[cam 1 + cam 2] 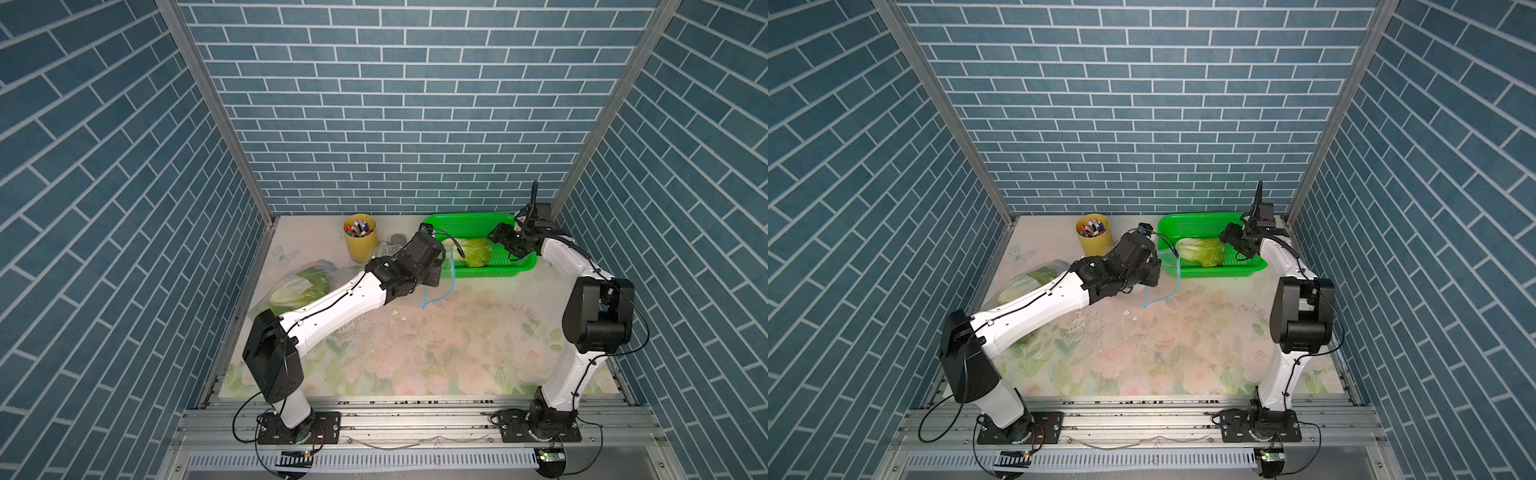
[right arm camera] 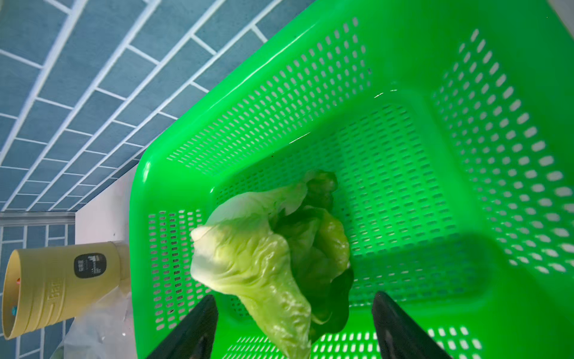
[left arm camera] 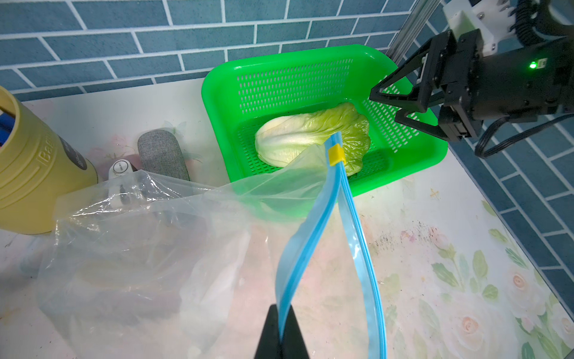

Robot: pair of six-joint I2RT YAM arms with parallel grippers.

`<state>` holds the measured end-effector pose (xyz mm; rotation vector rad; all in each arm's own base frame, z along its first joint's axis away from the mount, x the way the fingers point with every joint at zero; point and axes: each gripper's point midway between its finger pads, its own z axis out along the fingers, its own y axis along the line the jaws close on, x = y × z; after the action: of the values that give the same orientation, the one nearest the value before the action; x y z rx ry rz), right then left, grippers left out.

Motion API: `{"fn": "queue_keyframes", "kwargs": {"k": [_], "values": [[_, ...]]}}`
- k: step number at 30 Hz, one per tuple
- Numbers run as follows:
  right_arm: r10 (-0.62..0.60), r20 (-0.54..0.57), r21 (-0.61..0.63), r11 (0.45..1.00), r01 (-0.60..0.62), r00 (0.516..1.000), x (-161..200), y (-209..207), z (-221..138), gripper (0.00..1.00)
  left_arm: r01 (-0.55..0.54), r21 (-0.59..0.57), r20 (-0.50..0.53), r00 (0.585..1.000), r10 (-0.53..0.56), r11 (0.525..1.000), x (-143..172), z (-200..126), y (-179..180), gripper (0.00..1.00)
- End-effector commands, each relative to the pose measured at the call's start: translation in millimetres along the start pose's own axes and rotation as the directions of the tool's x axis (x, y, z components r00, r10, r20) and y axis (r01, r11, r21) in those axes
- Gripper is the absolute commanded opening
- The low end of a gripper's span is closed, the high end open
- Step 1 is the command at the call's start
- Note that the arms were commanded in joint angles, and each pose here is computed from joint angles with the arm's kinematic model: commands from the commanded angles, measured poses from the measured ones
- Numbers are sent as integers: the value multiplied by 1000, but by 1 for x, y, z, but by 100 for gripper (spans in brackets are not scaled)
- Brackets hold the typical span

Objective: Put the chinese cabbages into a zipper bag and zip it
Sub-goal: Adjust the Chinese cabbage in the basket, then pick up the Chinese cabbage from the basket.

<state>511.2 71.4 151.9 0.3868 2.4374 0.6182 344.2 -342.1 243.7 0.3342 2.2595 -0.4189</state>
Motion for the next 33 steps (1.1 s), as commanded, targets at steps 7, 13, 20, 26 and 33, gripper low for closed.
{"fn": "queue_keyframes", "kwargs": {"k": [7, 13, 20, 26, 33], "values": [[29, -158, -139, 989, -51, 987, 23, 22, 43, 77, -2, -7, 9, 1000, 3, 1000, -5, 1, -4, 0], [20, -185, -183, 982, -54, 983, 32, 36, 54, 70, -2, -3, 2, 1000, 2, 1000, -4, 3, -5, 0], [16, -161, -227, 973, -53, 987, 29, 44, 48, 36, -5, -8, 1, 1000, 5, 1000, -3, 3, -4, 0], [7, -115, -265, 963, -38, 993, 21, 55, 32, 10, -5, -14, 1, 1000, 5, 1000, -2, 3, -2, 0], [-16, -13, -311, 950, 11, 1000, 3, 77, -6, 0, -3, -23, 6, 1000, 4, 1000, -4, 1, 0, 0]]}}
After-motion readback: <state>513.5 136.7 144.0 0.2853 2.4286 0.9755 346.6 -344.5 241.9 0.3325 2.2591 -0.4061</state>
